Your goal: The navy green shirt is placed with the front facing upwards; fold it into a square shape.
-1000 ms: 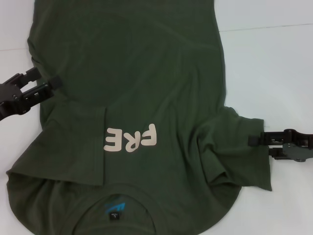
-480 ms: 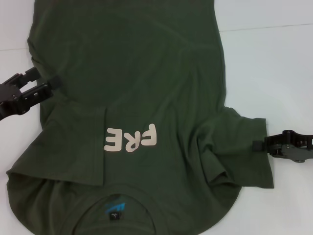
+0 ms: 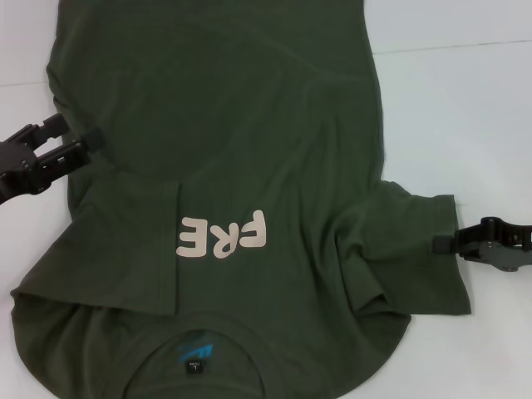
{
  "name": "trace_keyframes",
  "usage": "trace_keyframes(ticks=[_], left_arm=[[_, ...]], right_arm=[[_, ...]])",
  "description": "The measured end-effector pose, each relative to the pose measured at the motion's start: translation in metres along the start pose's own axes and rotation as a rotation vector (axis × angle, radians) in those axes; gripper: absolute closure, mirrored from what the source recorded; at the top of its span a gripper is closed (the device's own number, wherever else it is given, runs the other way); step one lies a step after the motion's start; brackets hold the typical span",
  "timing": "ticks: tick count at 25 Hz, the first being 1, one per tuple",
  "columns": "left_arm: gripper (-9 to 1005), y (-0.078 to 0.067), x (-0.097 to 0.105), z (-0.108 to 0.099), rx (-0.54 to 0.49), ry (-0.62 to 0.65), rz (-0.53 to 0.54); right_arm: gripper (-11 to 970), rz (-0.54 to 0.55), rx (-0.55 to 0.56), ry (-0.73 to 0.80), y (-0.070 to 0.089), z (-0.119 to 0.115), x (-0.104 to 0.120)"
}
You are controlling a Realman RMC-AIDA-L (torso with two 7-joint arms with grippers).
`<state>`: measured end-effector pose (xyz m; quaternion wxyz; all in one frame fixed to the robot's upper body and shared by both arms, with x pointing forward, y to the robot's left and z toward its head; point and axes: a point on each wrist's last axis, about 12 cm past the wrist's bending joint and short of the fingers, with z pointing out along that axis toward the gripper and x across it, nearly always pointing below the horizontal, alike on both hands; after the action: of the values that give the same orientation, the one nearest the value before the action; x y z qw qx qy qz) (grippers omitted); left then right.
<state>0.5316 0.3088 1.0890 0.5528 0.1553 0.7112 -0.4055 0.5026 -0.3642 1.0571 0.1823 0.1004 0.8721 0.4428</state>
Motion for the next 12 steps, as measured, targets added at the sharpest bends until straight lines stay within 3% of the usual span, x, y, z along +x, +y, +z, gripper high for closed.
trace_keyframes(ticks=[5, 12], left_arm=[[92, 0.000, 0.000, 0.000, 0.000, 0.000, -0.001], [92, 0.000, 0.000, 0.001, -0.001, 0.000, -0.001]], right_arm=[[945, -0.031, -0.030, -0.006, 0.010, 0.005, -0.009], [947, -0.099, -0.084, 0.014, 0.037, 0.027, -0.028]])
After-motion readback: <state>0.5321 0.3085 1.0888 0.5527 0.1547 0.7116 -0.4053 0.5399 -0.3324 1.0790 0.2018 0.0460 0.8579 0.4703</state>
